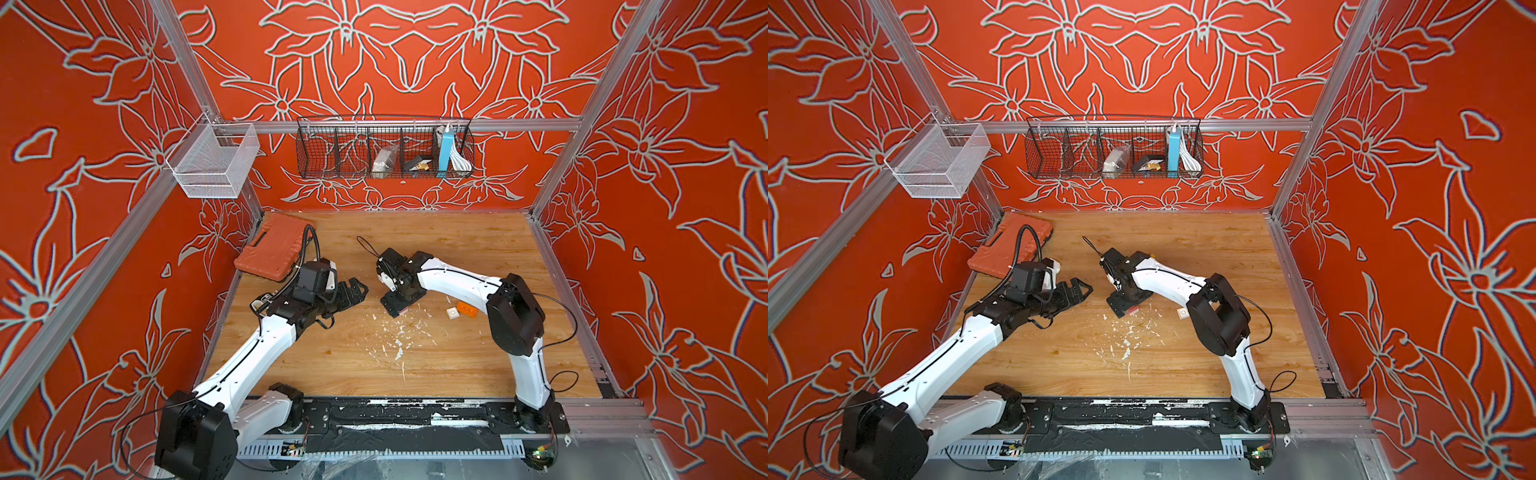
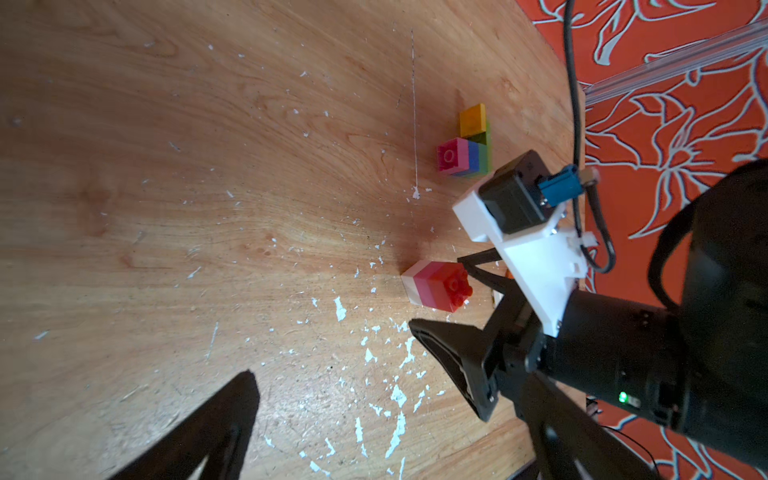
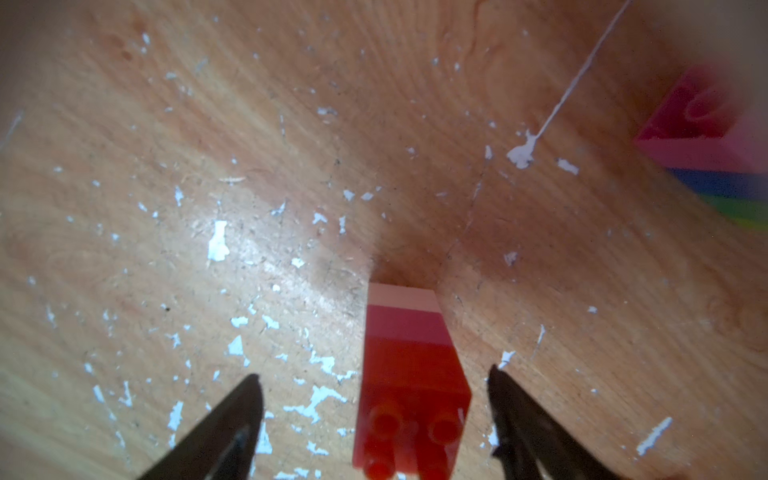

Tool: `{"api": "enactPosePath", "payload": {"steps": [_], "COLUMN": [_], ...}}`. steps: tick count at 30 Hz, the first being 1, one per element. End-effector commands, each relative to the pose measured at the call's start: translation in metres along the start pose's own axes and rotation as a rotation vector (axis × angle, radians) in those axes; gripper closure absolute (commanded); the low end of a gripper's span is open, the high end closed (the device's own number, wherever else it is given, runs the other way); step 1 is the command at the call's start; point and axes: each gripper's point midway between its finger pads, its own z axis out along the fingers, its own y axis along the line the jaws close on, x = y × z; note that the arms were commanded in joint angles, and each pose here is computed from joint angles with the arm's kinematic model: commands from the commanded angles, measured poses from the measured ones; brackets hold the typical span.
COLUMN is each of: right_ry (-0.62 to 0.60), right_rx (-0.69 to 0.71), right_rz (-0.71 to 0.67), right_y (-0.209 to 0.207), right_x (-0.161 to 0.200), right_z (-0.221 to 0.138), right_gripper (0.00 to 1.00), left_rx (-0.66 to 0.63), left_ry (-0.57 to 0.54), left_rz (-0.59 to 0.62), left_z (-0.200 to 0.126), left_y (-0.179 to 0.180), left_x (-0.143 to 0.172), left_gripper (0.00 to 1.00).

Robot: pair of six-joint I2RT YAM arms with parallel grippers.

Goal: Assemble the letter r with lego
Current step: Assemble the lego brick with the lego brick, then pick up the lego brick from the center of the board.

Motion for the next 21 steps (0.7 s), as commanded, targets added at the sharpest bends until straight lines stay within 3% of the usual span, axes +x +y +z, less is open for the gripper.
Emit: {"api": "enactPosePath", "payload": {"steps": [1,7,14,16,21], "right_ry": [-0.110,-0.310,-0.624,-0.642,-0.484], "right_rx": [-0.015,0.019,0.024,0.044,0.049], "right_rz": [0.014,0.083,0.323,0.416,0.646], "right_y": [0.004,-0.018,-0.086,-0.108,-0.148], "right_x": [-0.019,-0.018,0.020,0.040,0.096], "right_z": [-0.055,-0.108,-0.143,-0.145,-0.130], "right_gripper": [0.07,0.05,0.03,0.02,0.09], "left_rx": [-0.008,-0.018,-0.028,-0.001,0.067], "left_ry": [-0.076,-0.030,0.044,0.083,0.198], "left_rz": [0.058,0.162,0.449,0.533,0.746], "left_z": [-0.023,-0.024,0.005,0.016,0.053], "left_y": [-0.011,-0.028,-0.088,-0.109,-0.155], "left_x": [-0.019,-0.027,-0.007,0.005,0.043], "left_gripper": [0.01,0.01,0.04,0.08,0.12]}}
